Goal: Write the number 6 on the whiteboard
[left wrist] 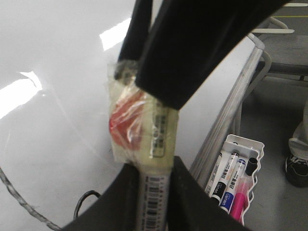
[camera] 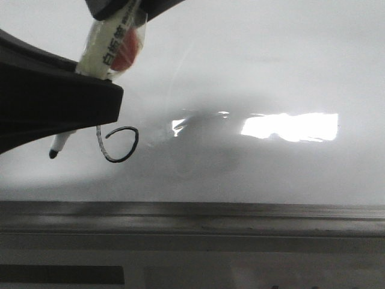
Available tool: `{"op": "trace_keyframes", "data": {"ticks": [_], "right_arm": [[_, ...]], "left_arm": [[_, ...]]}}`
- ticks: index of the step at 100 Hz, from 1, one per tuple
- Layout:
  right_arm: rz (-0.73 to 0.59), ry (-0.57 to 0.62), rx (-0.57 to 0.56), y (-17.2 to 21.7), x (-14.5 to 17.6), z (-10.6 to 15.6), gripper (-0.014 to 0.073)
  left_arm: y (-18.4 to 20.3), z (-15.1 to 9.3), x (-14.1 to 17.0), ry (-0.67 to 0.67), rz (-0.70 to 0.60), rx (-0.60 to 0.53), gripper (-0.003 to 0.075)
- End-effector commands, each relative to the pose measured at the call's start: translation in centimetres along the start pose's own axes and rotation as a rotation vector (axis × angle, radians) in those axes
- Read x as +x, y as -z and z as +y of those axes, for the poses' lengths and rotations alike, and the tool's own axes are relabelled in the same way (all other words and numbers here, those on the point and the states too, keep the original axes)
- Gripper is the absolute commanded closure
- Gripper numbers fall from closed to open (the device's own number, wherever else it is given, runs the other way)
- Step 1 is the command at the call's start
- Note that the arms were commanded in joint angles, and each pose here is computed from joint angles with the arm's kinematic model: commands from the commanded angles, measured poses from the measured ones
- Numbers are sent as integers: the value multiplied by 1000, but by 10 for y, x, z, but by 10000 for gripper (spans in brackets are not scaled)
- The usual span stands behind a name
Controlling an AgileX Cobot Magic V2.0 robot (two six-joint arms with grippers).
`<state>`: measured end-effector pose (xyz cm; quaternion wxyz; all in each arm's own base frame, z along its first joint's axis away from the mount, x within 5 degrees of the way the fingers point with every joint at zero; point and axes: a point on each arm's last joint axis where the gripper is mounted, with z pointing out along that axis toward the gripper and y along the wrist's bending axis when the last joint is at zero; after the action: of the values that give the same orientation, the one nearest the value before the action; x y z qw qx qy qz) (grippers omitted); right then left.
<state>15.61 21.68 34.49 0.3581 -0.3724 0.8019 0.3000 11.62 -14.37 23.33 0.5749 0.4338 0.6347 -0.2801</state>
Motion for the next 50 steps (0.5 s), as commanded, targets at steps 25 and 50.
{"op": "trace_keyframes", "data": {"ticks": [25, 50], "right_arm": [[-99, 37, 13, 11, -15, 2, 113], [-105, 38, 16, 11, -15, 2, 148]], "left_arm": [[-2, 8, -12, 336, -46, -59, 741], [1, 22, 7, 743, 80, -277, 741]]}}
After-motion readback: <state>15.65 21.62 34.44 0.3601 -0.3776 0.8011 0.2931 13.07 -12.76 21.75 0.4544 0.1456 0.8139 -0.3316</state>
